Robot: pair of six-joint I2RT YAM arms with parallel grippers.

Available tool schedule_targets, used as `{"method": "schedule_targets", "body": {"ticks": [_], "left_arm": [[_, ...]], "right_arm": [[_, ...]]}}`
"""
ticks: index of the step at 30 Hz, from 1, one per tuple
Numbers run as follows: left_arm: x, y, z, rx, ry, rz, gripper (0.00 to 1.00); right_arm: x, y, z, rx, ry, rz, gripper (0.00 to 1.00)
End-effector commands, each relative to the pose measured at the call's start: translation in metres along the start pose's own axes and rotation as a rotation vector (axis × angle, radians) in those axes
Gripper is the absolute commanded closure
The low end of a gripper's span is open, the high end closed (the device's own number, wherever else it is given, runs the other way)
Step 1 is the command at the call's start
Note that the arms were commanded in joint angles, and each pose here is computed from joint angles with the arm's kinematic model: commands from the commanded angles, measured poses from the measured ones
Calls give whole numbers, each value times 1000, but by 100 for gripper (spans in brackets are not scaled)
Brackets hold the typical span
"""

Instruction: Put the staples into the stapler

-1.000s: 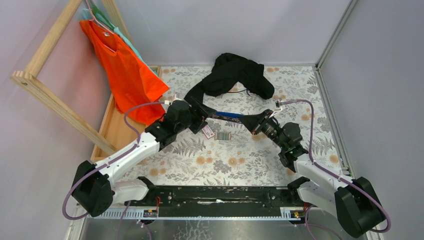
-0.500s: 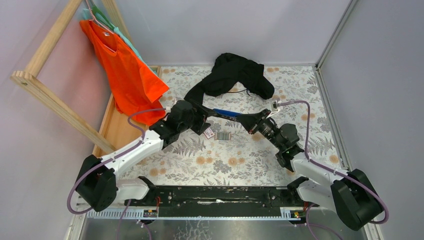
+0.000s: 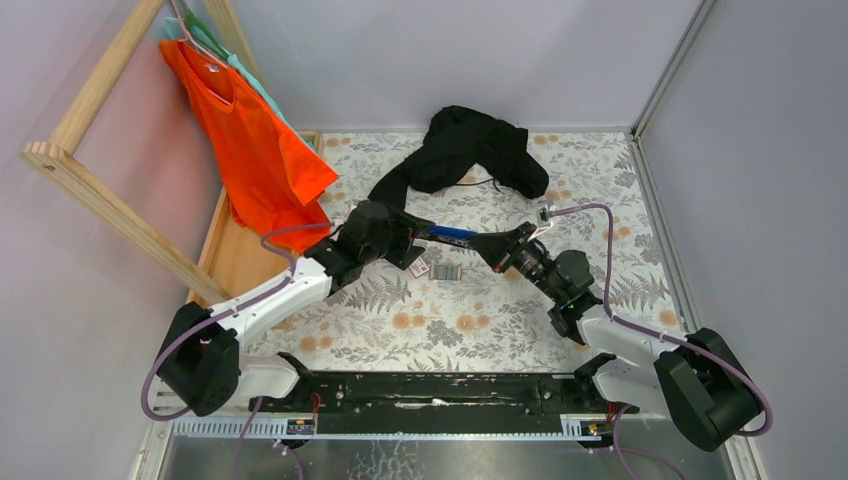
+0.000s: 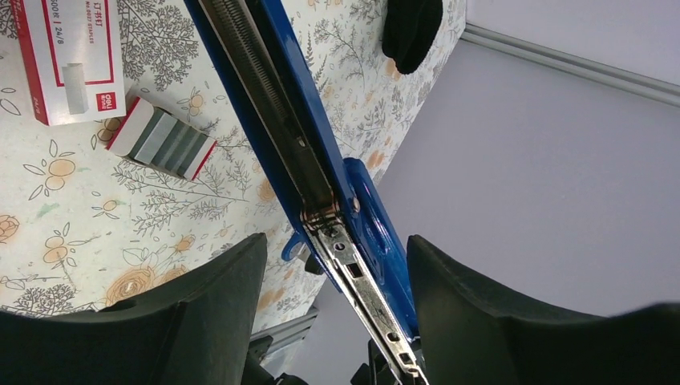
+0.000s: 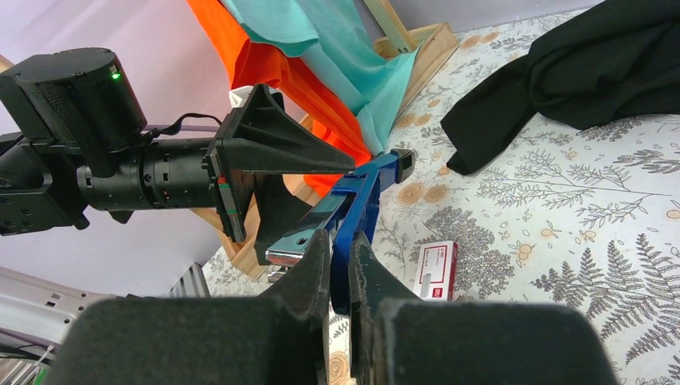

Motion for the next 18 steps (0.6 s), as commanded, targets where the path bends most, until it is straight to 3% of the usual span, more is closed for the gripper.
{"method": "schedule_targets", "body": {"ticks": [1, 11, 14, 18], "left_arm": [[-6, 2, -5, 50, -31, 0, 29], [-22, -1, 6, 99, -3, 47, 33], [-22, -1, 3, 99, -19, 47, 43], [-18, 1, 3, 110, -48, 25, 66]], "right_arm": [[-6, 29, 26, 54, 150, -171, 100], [-7, 22, 34, 37, 210, -161, 100], [-6, 18, 35, 40, 221, -147, 100], [-3, 12, 33, 46, 225, -119, 100]]}}
Point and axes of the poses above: each gripper's point midway between its finger pads, its own x axis back along the fingers, its own z axis along the line the jaws close on, y = z × x, the point moved 9 cm from there along x, back along the fingers, and after that the axes turned 1 degree about x, right-handed, at the moved point
